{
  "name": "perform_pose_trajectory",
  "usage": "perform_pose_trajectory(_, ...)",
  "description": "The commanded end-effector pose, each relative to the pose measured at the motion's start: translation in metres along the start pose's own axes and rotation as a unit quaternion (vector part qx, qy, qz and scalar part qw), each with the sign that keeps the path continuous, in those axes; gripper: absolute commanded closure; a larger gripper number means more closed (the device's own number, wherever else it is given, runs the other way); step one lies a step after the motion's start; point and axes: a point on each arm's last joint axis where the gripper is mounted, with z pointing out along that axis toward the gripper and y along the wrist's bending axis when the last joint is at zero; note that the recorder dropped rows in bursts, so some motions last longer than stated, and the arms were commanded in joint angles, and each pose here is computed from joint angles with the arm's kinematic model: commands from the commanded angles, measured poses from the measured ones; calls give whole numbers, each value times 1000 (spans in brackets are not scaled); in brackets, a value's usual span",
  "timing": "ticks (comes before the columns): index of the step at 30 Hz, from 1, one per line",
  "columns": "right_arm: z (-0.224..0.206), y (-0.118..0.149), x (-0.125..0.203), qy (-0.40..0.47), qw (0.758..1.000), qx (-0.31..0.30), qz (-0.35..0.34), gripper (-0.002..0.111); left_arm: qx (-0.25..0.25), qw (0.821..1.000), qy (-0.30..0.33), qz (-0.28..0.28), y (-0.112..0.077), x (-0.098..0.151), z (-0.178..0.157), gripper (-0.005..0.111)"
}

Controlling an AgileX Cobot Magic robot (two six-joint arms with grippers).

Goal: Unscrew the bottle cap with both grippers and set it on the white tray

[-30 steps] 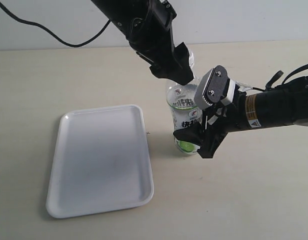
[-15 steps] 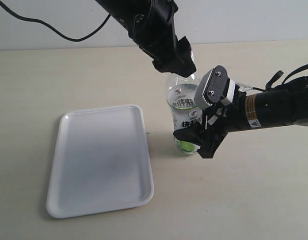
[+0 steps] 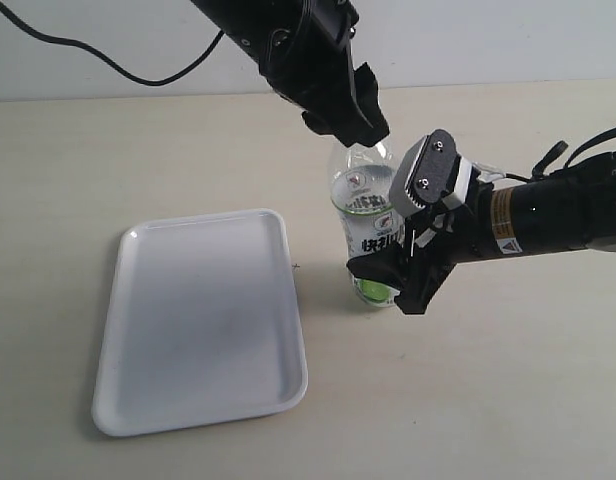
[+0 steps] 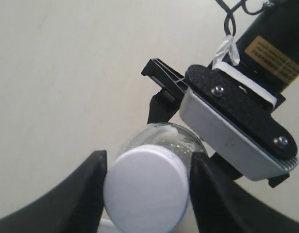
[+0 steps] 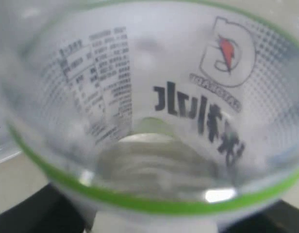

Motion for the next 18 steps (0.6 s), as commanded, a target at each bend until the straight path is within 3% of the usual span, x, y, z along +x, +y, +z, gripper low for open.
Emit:
perform_pose_trajectory(1, -3, -2, -7, -11, 1000, 3, -15, 108, -9, 1000, -12, -1, 1, -4, -4, 86)
perform_pose_trajectory(4, -3, -2, -7, -11, 1000, 3, -15, 108, -11, 1000, -14, 1, 1, -4, -4, 106)
perform_pose_trajectory(9, -3, -2, -7, -11, 1000, 3, -15, 108, -11, 1000, -15, -7, 1, -4, -4, 107)
perform_pose_trajectory(18, -3, -2, -7, -11, 1000, 3, -21, 108, -7, 986, -19, -166, 1, -5, -4, 107)
